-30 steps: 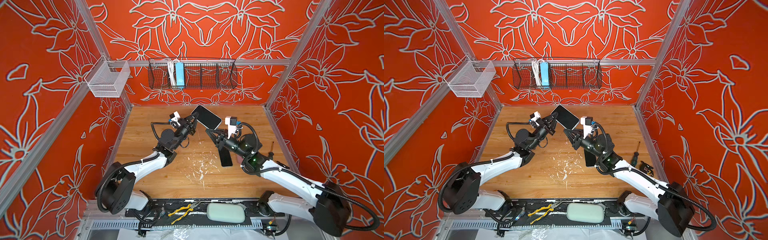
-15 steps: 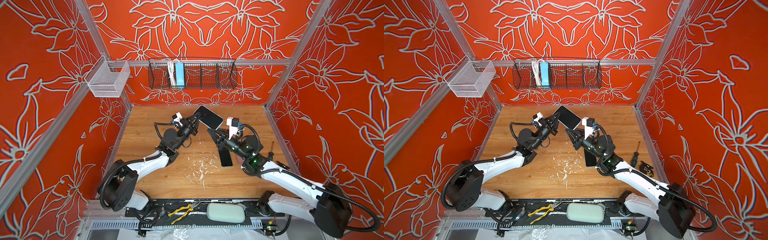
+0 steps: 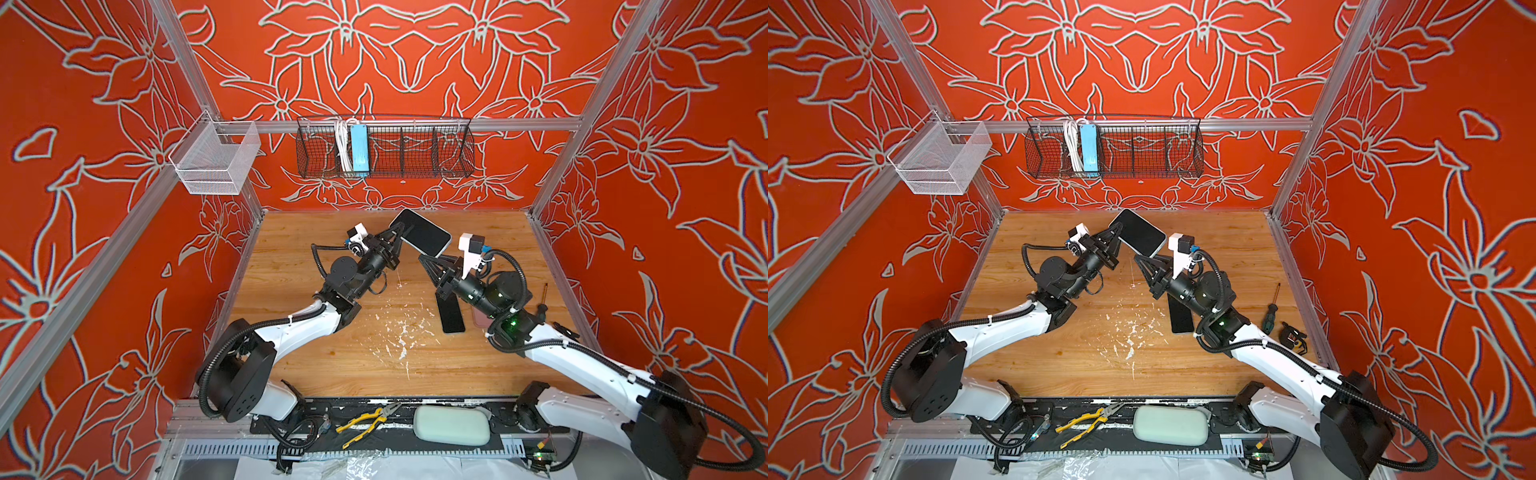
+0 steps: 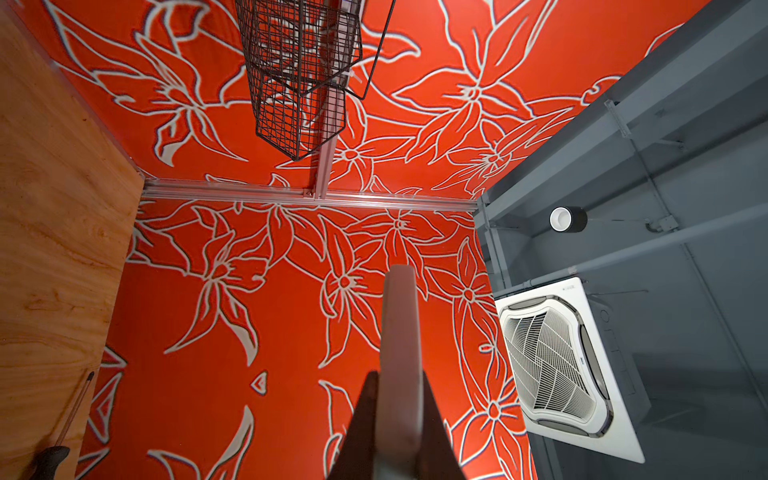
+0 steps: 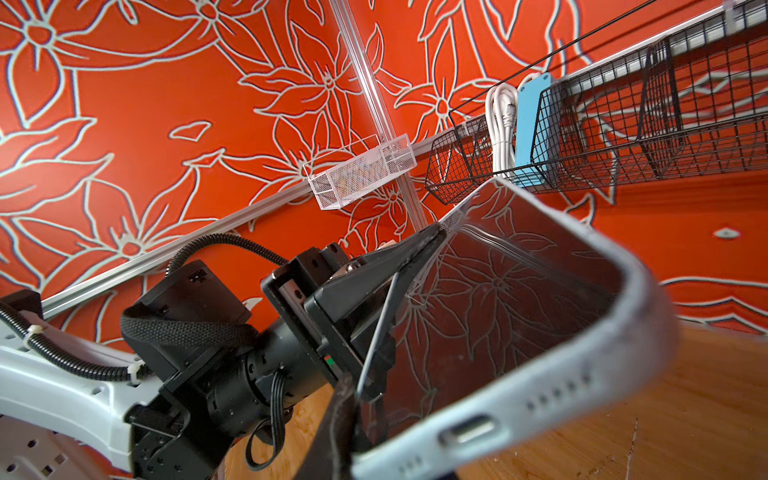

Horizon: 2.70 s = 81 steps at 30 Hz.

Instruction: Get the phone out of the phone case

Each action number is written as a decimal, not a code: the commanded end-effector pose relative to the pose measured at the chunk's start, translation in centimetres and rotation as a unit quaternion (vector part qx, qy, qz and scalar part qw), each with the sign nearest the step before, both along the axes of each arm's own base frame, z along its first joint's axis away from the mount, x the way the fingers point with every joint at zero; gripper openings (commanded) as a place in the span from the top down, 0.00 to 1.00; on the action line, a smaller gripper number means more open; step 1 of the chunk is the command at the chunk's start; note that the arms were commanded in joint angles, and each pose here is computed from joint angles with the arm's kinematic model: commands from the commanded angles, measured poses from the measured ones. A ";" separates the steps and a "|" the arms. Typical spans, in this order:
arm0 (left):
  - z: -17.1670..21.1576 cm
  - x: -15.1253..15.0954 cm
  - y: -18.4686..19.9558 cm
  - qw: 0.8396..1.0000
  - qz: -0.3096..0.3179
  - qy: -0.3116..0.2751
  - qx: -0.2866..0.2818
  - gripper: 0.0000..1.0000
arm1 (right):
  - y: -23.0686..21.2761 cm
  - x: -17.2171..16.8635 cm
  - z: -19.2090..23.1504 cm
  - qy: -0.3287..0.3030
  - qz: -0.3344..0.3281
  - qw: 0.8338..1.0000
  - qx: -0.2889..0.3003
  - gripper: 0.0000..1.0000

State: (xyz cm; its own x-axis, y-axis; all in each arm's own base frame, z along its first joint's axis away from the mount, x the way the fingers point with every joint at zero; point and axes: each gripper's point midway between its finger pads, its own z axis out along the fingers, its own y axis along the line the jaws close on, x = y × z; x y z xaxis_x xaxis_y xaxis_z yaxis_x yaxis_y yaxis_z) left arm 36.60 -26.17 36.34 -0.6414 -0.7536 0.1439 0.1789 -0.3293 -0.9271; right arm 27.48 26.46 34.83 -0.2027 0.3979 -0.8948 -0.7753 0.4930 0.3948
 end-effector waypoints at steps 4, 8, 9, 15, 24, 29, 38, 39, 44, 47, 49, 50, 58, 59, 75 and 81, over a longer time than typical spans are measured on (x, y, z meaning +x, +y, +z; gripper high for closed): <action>8.2 -4.2 0.2 0.987 -0.062 -0.094 -0.113 1.00 | -1.0 2.6 -5.7 0.063 -0.044 0.996 -0.054 0.82; 8.5 -4.3 0.4 0.986 -0.060 -0.098 -0.119 1.00 | -1.0 2.8 -6.2 0.070 -0.046 0.995 -0.053 0.82; 8.6 -4.3 0.4 0.986 -0.060 -0.099 -0.119 1.00 | -1.0 2.9 -6.4 0.073 -0.046 0.995 -0.053 0.81; 9.4 -4.5 0.1 0.984 -0.068 -0.109 -0.125 1.00 | -1.1 3.1 -7.5 0.087 -0.049 0.994 -0.054 0.81; 10.2 -4.7 -0.2 0.981 -0.074 -0.118 -0.131 1.00 | -1.2 3.5 -8.4 0.097 -0.051 0.993 -0.052 0.81; 10.0 -4.6 -0.3 0.982 -0.074 -0.120 -0.127 1.00 | -1.6 3.2 -8.1 0.098 -0.050 0.993 -0.044 0.81; 7.6 -2.7 -0.8 0.987 -0.070 -0.143 -0.017 1.00 | -4.9 0.9 -6.8 0.136 -0.049 0.987 -0.074 0.70; 6.9 -2.2 -0.6 0.988 -0.064 -0.143 0.007 1.00 | -5.3 0.5 -6.7 0.145 -0.040 0.986 -0.076 0.69; 3.9 -0.9 -0.4 0.979 -0.077 -0.133 0.134 1.00 | -6.6 -1.1 -5.9 0.162 -0.003 0.982 -0.099 0.54; 3.4 -0.9 -0.3 0.964 -0.104 -0.149 0.194 1.00 | -6.3 -1.5 -5.2 0.162 0.023 0.979 -0.121 0.46; 3.1 -1.1 -0.5 0.950 -0.129 -0.161 0.233 1.00 | -6.1 -1.4 -4.7 0.157 0.040 0.978 -0.134 0.41; 2.8 -1.3 -0.6 0.941 -0.143 -0.167 0.257 1.00 | -5.9 -1.4 -4.4 0.156 0.052 0.976 -0.140 0.39; 0.3 -1.5 0.8 0.856 -0.190 -0.197 0.438 1.00 | -5.1 -0.1 -3.0 0.142 0.086 0.964 -0.208 0.03; 0.6 -1.5 0.9 0.851 -0.196 -0.209 0.440 1.00 | -5.1 0.1 -3.0 0.140 0.087 0.961 -0.221 0.02; 2.4 -1.4 2.5 0.805 -0.257 -0.345 0.410 1.00 | -3.3 0.7 -3.9 0.136 0.156 0.945 -0.252 0.08; 2.2 -1.4 2.2 0.806 -0.279 -0.346 0.392 1.00 | -2.0 -0.1 -3.6 0.128 0.215 0.940 -0.231 0.21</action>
